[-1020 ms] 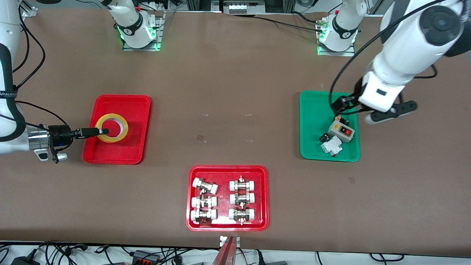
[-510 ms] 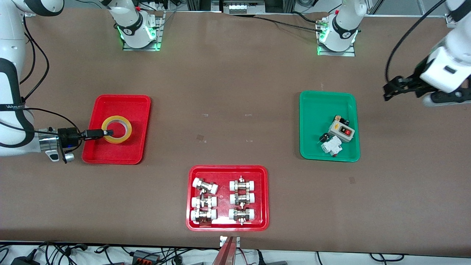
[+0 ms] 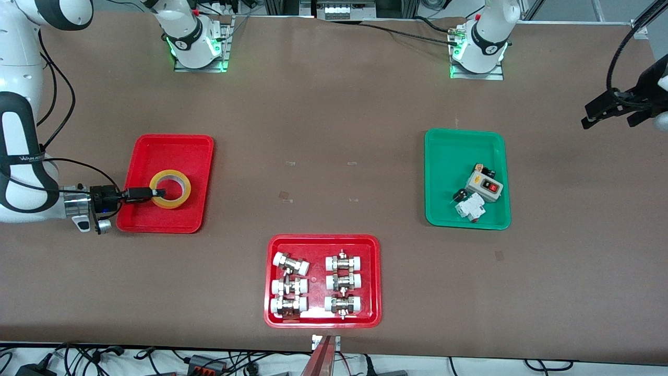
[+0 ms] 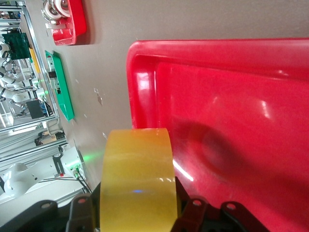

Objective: Left arm passes tape to right arm into tray
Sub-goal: 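Lower the tape into the red tray and open the right gripper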

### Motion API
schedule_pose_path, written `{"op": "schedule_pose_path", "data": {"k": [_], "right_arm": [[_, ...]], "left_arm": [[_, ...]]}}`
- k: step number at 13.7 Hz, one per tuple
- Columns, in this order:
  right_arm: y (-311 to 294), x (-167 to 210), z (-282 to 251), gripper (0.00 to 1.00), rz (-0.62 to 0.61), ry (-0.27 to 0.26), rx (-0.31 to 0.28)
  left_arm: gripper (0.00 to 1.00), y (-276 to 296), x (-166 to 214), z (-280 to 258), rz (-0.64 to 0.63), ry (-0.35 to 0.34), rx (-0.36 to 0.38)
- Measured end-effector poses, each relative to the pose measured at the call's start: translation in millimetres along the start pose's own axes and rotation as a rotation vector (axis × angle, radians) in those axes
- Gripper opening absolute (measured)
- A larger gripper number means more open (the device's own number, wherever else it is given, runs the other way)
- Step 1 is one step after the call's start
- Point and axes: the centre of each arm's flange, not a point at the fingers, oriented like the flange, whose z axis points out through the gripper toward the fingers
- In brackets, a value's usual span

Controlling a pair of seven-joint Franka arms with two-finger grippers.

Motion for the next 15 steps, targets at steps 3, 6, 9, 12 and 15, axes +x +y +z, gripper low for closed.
{"op": "schedule_pose_path", "data": {"k": [3, 6, 9, 12, 15], "right_arm": [[5, -1, 1, 0.52, 0.004, -0.001, 0.003], [14, -7, -4, 0.52, 0.015, 0.0, 0.001], [21, -12, -2, 0.57, 0.031, -0.006, 0.008], [24, -15, -1, 0.87, 0.031, -0.024, -0.011], [21, -12, -8, 1.0, 0.013, -0.031, -0.066]], "left_arm": [[1.0, 5, 0, -7, 0.01, 0.008, 0.0], [1.0, 11, 0, -14, 0.022, 0.022, 0.0], [1.0, 16, 0, -32, 0.031, 0.059, -0.001], [1.0, 17, 1, -35, 0.033, 0.061, -0.002], [1.0, 17, 8, -31, 0.032, 0.056, -0.002]]}}
